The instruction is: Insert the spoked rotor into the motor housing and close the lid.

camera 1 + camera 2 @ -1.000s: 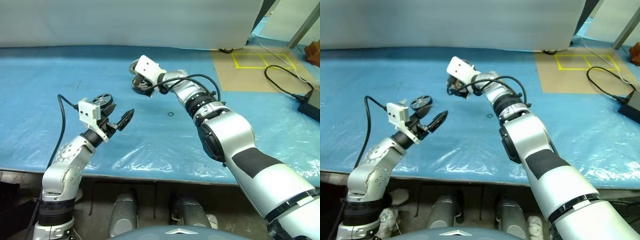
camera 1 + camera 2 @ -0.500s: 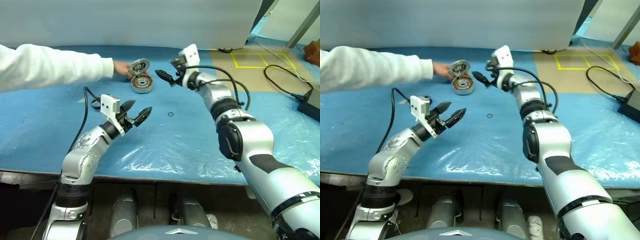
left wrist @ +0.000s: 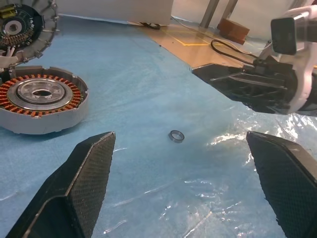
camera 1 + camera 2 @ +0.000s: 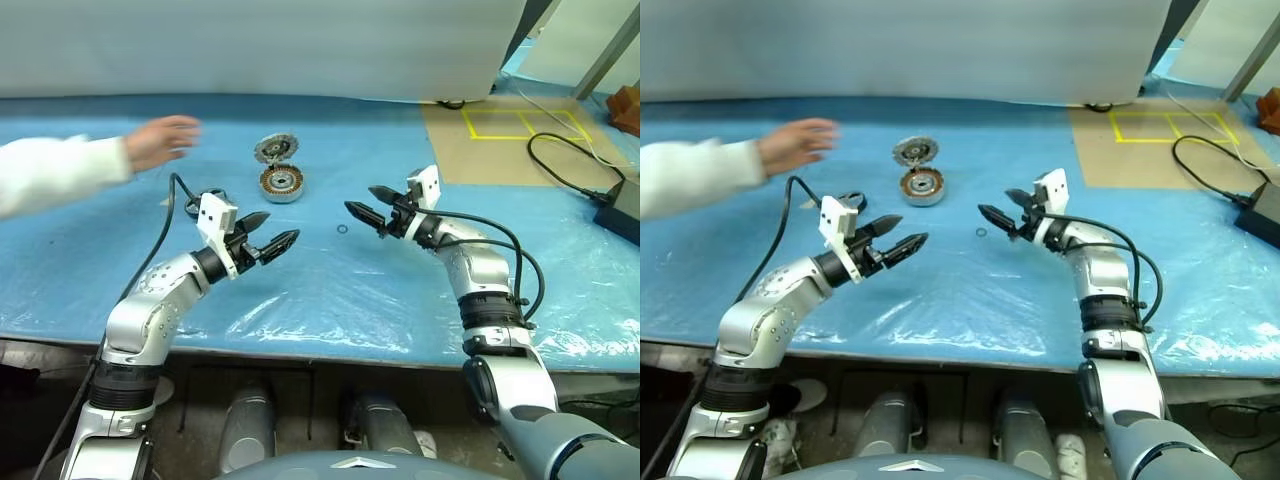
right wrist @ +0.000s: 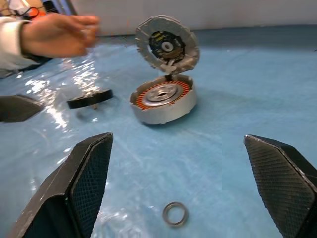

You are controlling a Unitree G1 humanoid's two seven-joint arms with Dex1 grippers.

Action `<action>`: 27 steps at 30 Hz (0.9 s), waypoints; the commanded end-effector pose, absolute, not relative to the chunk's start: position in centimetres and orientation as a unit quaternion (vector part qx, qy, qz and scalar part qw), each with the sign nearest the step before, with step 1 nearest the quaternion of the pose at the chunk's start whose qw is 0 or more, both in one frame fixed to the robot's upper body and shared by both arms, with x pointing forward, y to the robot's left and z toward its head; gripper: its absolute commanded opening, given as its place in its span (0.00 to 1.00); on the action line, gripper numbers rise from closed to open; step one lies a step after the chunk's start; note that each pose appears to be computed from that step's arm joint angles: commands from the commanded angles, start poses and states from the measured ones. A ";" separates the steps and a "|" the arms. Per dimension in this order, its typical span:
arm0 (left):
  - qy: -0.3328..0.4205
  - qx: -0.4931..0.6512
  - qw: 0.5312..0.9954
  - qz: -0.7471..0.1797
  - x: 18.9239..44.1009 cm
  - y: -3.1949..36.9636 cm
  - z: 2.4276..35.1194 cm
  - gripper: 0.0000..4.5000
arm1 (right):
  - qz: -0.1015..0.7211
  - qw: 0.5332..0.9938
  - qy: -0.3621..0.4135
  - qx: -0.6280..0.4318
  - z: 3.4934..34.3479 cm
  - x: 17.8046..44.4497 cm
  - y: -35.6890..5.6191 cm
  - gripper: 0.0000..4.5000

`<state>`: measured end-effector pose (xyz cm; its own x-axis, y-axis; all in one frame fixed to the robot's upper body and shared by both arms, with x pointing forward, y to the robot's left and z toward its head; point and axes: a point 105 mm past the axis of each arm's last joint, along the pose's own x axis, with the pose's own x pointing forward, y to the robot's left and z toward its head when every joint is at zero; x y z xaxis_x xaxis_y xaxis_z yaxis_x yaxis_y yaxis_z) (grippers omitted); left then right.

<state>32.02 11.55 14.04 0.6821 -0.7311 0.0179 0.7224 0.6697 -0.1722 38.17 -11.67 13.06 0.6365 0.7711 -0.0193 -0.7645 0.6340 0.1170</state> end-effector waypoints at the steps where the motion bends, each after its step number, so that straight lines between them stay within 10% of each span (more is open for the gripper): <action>1: 0.008 -0.081 0.911 -0.404 31.8 11.6 15.2 1.00 | 0.459 0.888 0.014 0.036 14.9 37.0 -10.8 1.00; 27: 0.009 -0.047 0.953 -0.299 29.8 18.7 14.8 1.00 | 0.471 0.819 0.009 -0.329 19.3 43.5 3.9 1.00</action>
